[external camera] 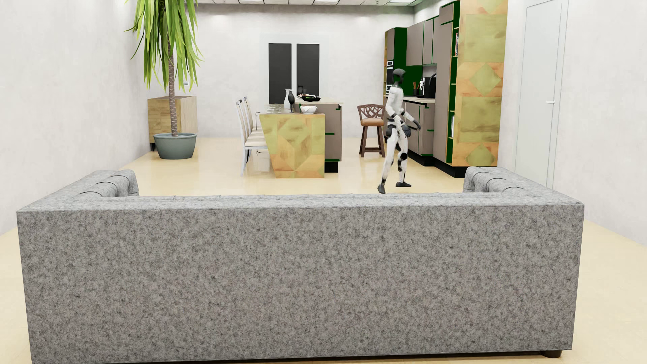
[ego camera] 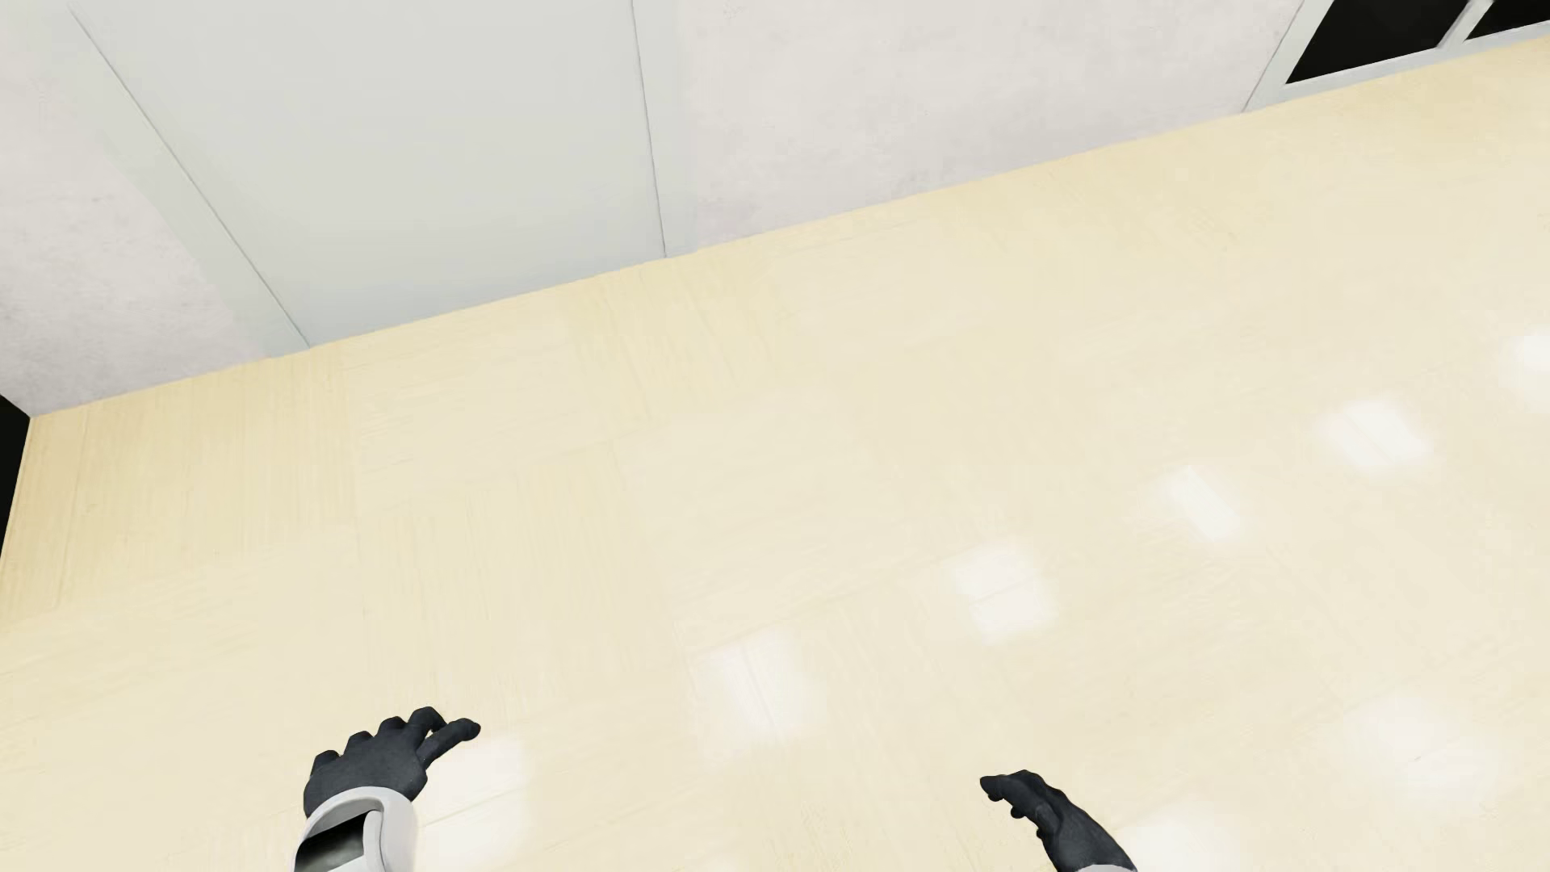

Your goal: Move towards the sofa

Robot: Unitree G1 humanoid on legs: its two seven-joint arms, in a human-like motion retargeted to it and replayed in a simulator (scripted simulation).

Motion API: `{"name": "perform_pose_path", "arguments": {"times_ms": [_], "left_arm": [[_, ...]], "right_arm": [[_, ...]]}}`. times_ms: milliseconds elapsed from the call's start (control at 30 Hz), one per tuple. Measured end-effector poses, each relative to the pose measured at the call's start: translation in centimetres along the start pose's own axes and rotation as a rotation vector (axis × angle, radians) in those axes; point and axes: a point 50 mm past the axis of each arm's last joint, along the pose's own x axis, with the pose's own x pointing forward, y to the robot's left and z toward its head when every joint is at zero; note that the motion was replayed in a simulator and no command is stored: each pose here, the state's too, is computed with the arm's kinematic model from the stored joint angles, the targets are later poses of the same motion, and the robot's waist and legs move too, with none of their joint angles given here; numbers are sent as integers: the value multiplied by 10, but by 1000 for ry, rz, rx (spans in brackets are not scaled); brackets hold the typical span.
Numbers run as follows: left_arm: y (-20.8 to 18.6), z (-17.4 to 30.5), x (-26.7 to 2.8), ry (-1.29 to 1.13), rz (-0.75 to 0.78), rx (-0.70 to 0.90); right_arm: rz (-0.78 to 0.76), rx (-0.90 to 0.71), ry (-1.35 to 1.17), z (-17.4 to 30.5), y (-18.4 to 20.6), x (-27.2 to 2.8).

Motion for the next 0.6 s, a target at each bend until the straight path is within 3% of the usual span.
{"name": "perform_pose_path", "arguments": {"times_ms": [167,333,467,533,600], "left_arm": [[-61,-20,-26,50,-243,118],[-129,-17,-77,245,-417,-215],[-167,8,-121,162,-622,-351],[-180,14,-134,111,-726,-321],[-186,7,-135,48,-817,-137]], "right_arm": [[52,-170,-208,42,6,1],[78,-282,-410,80,10,-5],[49,-409,-648,127,-4,-13],[-8,-500,-718,144,-10,-15],[-49,-510,-708,148,-12,-16]]}}
